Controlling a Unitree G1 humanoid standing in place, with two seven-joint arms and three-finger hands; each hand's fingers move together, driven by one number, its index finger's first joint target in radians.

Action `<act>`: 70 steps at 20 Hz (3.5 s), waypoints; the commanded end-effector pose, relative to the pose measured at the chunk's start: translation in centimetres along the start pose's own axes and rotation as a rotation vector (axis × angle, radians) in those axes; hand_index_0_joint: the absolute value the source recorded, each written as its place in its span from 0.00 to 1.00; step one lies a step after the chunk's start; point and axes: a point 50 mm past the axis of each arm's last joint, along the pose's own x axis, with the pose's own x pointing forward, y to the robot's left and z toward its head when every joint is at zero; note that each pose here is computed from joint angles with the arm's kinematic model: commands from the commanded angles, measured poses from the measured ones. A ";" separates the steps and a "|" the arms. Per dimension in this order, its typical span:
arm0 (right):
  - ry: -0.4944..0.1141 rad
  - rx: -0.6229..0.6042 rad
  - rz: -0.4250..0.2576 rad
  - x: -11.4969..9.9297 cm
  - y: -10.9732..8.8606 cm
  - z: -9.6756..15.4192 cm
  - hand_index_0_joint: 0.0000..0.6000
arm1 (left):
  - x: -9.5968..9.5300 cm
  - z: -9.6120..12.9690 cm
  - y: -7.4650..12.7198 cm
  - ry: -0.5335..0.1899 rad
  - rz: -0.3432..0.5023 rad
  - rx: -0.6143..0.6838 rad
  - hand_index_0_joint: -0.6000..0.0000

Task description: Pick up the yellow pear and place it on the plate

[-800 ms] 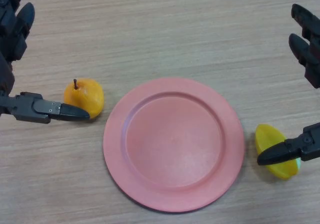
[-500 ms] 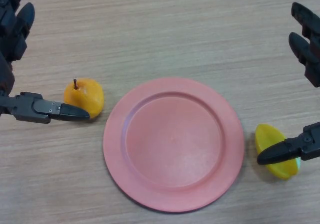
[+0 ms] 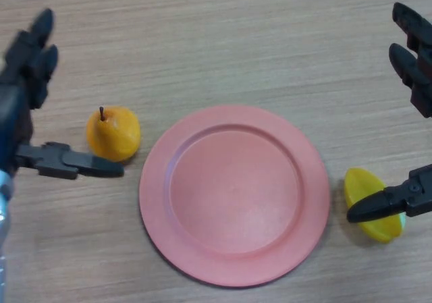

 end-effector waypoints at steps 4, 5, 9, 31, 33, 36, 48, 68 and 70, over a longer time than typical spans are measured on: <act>-0.192 -0.105 -0.069 -1.2 -1.4 2.8 0.00 | 1.8 1.1 0.7 -0.188 0.021 0.125 1.00; -0.194 -0.109 -0.076 -1.3 -1.5 2.8 0.00 | 2.1 0.2 0.3 -0.144 0.004 0.114 1.00; -0.177 -0.127 -0.080 -1.8 -1.6 2.9 0.00 | 3.0 -1.4 0.0 -0.126 0.010 0.119 1.00; -0.174 -0.203 -0.158 -3.2 -2.4 4.1 0.00 | 5.3 -4.1 -1.0 -0.132 0.132 0.177 0.00; -0.176 -0.205 -0.157 -3.2 -2.4 4.2 0.00 | 5.2 -3.7 0.0 -0.156 0.191 0.200 0.00; -0.183 -0.214 -0.159 -3.1 -2.2 4.2 0.00 | 5.0 -2.4 0.9 -0.217 0.242 0.257 0.00; -0.191 -0.166 -0.166 -3.3 -2.3 4.5 0.00 | 1.3 1.7 -9.5 -0.175 -0.177 -0.071 0.00; -0.180 -0.166 -0.188 -3.8 -2.8 4.3 0.00 | 1.7 0.1 -12.8 -0.056 -0.247 0.020 0.91; -0.176 -0.153 -0.181 -3.7 -2.7 4.4 0.00 | 1.7 0.6 -12.4 -0.076 -0.240 0.020 1.00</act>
